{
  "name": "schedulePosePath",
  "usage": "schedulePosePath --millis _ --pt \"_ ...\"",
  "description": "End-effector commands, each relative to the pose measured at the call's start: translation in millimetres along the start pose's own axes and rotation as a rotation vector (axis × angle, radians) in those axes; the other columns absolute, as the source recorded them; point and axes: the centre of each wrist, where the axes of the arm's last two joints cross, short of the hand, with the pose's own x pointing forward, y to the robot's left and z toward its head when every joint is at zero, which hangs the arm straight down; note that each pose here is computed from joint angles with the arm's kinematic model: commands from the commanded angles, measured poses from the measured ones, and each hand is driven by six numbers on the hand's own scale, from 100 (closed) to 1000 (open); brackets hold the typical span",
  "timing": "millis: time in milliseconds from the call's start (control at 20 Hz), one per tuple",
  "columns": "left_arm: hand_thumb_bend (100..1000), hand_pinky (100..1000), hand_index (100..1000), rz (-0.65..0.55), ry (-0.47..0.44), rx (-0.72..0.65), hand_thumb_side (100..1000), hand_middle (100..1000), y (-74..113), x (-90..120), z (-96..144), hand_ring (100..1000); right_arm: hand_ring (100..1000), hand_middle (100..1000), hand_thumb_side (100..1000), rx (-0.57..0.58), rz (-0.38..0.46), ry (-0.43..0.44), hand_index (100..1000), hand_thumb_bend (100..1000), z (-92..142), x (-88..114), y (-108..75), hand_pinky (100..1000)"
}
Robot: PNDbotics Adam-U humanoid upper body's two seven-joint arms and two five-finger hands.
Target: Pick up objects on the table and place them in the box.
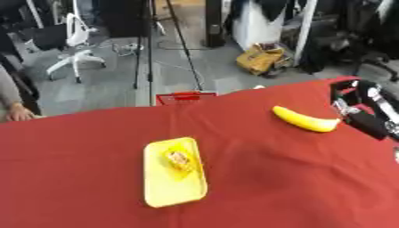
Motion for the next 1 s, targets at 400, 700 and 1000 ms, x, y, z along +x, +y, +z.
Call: schedulePosePath --millis 400,700,1000 --pt "826 682 851 -0.012 -0.027 -0.027 984 847 3.6 2.6 -6.7 781 785 820 689 -0.080 0.398 0.485 863 100 10.3 -99.4 -79.6 765" --pt "825 682 851 -0.011 -0.030 -0.031 985 847 3.2 2.7 -6.9 782 824 848 664 -0.163 0.499 0.787 871 100 35.0 -140.4 -107.2 842" --pt "825 682 851 -0.017 -0.031 -0.032 984 847 4.9 2.5 -7.0 782 823 838 597 -0.222 0.403 1.062 854 100 70.8 -175.7 -123.6 861"
